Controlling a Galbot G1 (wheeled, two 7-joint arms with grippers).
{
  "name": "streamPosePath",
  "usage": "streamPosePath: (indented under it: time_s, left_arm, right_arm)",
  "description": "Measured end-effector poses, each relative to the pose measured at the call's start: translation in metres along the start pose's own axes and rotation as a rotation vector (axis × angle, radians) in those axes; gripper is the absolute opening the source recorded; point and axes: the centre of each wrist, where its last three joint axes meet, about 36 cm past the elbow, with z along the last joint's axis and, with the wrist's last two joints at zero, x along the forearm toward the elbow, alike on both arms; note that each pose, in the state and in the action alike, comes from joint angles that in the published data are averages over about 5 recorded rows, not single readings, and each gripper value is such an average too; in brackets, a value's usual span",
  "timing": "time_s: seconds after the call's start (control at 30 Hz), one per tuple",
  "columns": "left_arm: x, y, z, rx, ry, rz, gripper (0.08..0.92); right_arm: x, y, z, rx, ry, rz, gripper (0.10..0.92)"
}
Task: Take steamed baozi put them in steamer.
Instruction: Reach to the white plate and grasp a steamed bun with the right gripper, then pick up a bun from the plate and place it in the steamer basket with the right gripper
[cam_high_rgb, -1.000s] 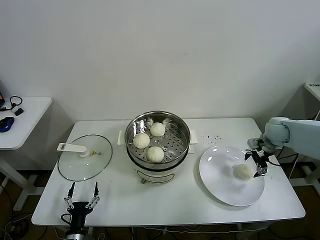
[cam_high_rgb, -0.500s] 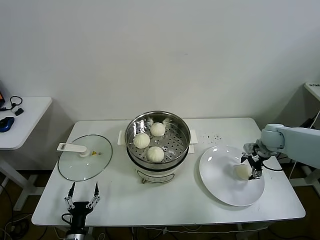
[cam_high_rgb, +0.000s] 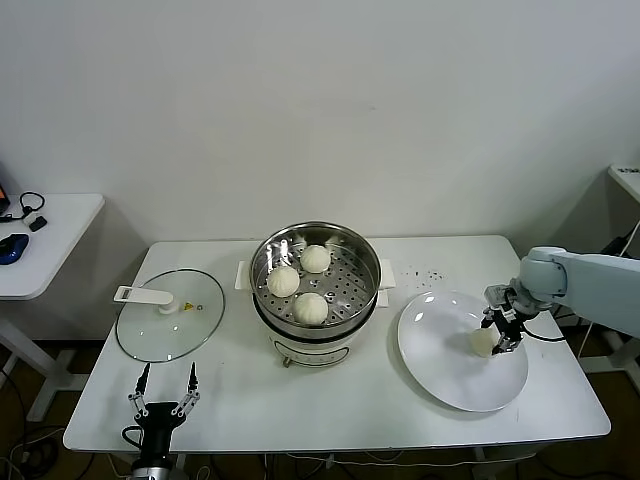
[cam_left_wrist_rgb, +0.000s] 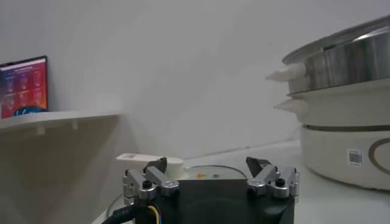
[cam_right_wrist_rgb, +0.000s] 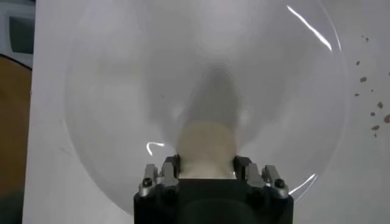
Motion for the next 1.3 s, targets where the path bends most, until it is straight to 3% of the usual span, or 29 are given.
streamPosePath:
  time_s: [0.67,1.03,1.3]
  left_arm:
    - [-0.001,0.001,-0.003,-0.005,-0.005,0.012,0.823]
    - [-0.004,0.0,-0.006,-0.003,-0.014,0.015,0.823]
    - [-0.005,0.0,-0.007,-0.002,-0.018,0.014,0.823]
  right_arm:
    - [0.106,-0.032,-0.038,0.082,-0.044,0.019,0.585]
    - [0.194,-0.062,-0.087,0.12,-0.083,0.079,0.594]
    - [0.231,-0.082,-0.138,0.149,-0.122,0.114,0.594]
